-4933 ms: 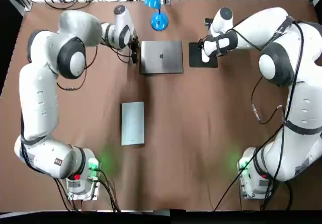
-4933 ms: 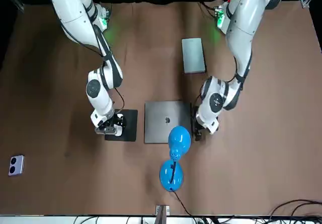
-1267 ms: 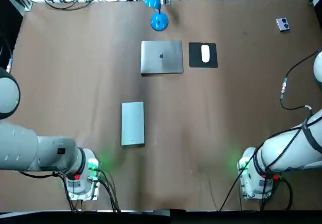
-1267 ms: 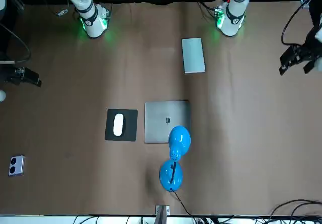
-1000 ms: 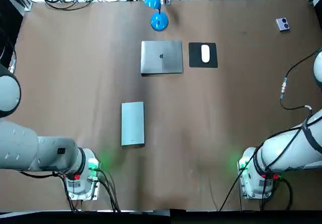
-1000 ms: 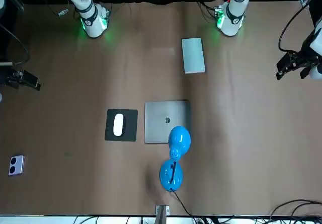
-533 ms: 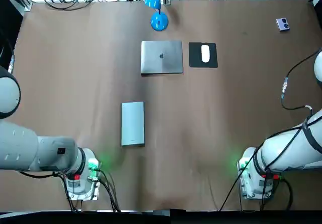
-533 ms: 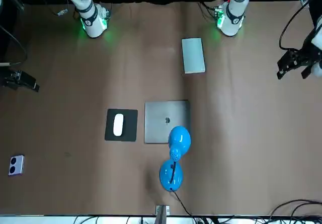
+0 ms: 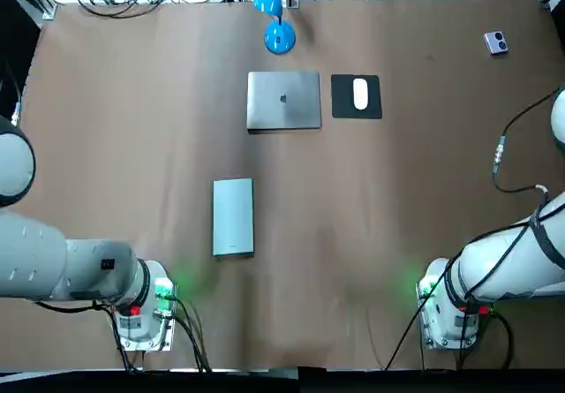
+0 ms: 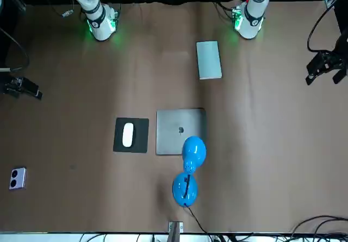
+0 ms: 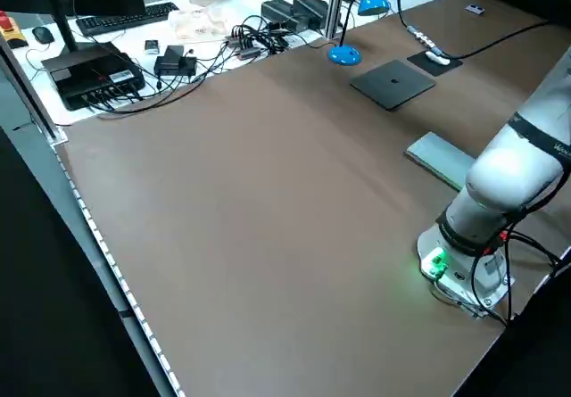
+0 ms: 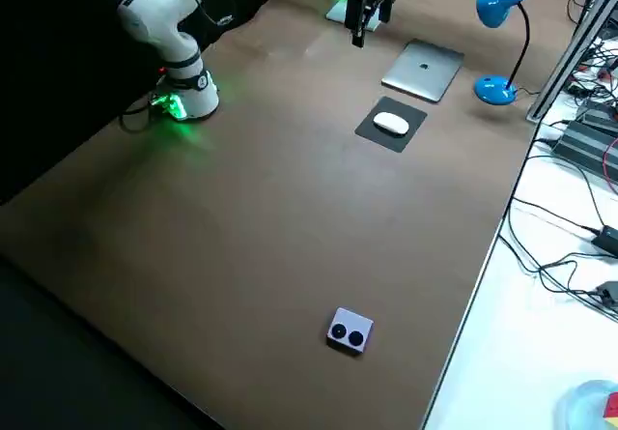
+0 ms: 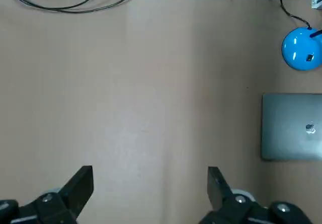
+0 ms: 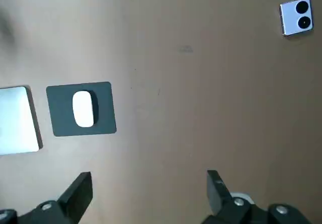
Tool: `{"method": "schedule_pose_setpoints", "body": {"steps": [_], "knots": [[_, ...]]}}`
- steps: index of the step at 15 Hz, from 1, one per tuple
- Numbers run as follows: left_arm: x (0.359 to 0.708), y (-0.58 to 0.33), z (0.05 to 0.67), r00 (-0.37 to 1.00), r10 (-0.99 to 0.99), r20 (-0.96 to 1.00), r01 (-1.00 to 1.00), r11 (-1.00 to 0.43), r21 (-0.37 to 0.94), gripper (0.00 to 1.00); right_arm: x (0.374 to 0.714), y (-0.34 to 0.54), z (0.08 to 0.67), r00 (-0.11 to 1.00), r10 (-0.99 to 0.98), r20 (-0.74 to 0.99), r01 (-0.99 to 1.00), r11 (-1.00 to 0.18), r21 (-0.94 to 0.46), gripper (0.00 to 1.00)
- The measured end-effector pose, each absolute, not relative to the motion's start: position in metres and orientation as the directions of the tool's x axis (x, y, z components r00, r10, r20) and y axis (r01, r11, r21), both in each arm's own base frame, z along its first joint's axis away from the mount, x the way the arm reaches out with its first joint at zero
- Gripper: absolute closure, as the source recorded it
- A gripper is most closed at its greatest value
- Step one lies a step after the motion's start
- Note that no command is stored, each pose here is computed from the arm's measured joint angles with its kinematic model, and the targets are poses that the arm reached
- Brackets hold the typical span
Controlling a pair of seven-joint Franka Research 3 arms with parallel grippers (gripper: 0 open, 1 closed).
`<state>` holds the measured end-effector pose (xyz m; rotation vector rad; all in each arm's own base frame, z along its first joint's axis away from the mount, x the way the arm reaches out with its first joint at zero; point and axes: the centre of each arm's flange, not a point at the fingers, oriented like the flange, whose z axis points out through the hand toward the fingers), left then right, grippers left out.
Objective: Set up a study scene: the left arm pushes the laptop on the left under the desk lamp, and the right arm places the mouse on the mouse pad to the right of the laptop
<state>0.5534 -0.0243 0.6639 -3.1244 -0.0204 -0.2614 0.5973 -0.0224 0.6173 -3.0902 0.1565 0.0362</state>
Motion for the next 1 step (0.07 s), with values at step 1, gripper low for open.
{"method": "schedule_pose_setpoints", "body": {"steps": [1], "knots": [[0.5537, -0.0236, 0.6635, 0.986, 0.009, 0.165, 0.010, -1.000, -0.006, 0.00, 0.5973, -0.0224, 0.6173, 0.995, -0.100, -0.026, -0.101, -0.994, -0.046, 0.00]]}}
